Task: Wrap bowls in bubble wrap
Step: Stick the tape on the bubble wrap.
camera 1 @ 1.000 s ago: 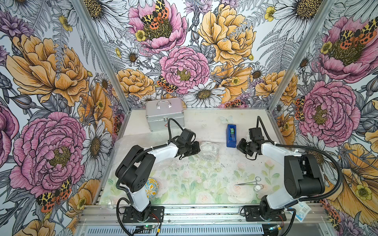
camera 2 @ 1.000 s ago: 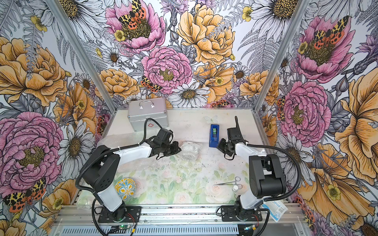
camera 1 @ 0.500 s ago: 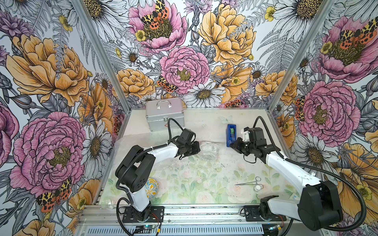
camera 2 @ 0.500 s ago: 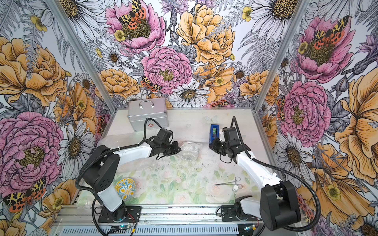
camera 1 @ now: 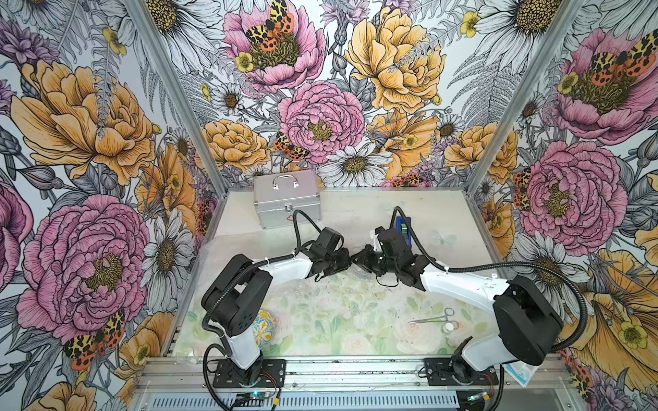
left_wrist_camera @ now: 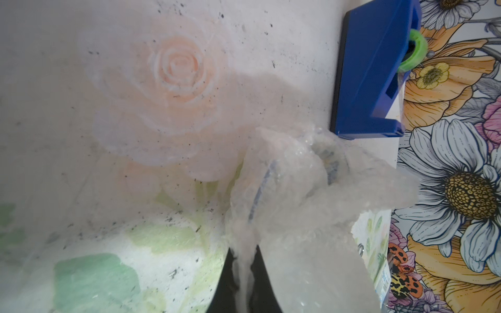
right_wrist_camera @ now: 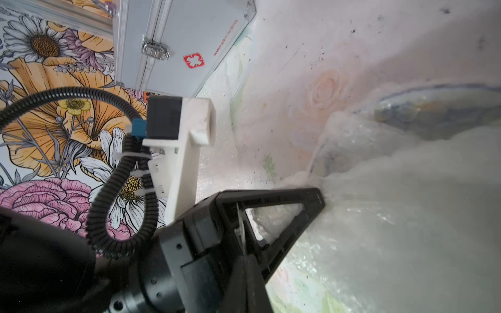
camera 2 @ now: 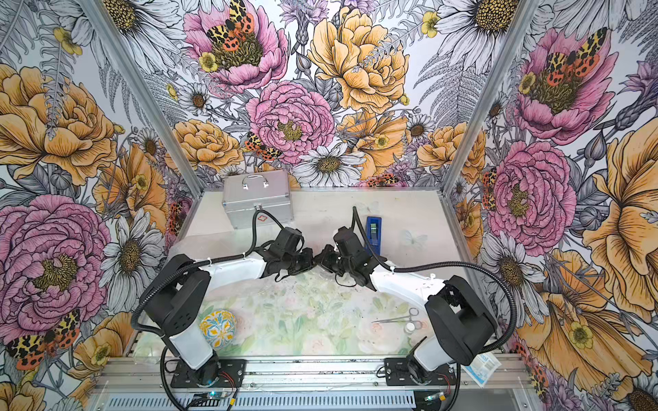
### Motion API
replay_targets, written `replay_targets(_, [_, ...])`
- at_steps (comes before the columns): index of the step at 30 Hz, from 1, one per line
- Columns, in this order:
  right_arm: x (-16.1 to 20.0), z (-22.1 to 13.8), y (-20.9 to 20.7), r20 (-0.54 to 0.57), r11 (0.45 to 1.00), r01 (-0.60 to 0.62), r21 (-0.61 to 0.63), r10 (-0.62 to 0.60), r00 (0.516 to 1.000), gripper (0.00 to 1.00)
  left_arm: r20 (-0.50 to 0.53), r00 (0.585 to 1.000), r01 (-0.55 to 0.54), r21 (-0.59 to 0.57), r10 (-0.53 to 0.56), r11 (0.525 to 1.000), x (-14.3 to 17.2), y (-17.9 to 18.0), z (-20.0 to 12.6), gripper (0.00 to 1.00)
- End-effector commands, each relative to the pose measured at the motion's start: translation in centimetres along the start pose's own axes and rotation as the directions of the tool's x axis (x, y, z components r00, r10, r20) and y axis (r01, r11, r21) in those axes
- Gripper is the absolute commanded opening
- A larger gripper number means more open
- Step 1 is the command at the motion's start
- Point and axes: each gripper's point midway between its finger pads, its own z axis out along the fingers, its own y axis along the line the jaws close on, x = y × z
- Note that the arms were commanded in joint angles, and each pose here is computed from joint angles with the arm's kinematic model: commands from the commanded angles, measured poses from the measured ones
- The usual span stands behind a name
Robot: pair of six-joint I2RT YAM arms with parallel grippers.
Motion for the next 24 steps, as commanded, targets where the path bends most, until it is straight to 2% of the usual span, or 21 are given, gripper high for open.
replay_targets(1, [-1.3,0.4,-0.9,0.071,0.999,-0.044,0.017,0.043,0.997,0.0,0.051,0.999,0.006,0.024,-0.007,1.0,-0.6,-0.7,-0.6,0.0])
replay_targets(8, [0.1,2.9,-5.1,0.002,0.992,-0.069,0.11,0.069,0.998,0.0,0.049,0.999,0.015,0.026,-0.016,1.0,-0.5,-0.7,-0.5,0.0])
replay_targets(12, [0.3,3.1,-7.5,0.002,0.982,-0.074,0.173,0.075,0.997,0.0,0.05,0.999,0.015,0.02,-0.016,1.0,-0.4,-0.5,-0.6,0.0])
replay_targets(21, [1.1,3.7,-8.8,-0.05,0.98,-0.073,0.185,0.083,0.995,0.0,0.026,1.0,0.014,0.019,-0.014,1.0,-0.2,-0.5,-1.0,0.0])
replay_targets(22, [1.2,3.8,-8.7,-0.058,0.981,-0.072,0.18,0.083,0.995,0.0,0.026,1.0,0.016,0.025,-0.016,1.0,-0.4,-0.6,-1.3,0.05])
replay_targets(24, [1.4,4.1,-8.5,-0.074,0.983,-0.067,0.172,0.081,0.994,0.0,0.03,0.999,0.028,0.039,-0.029,0.999,-1.0,-0.5,-2.0,0.23])
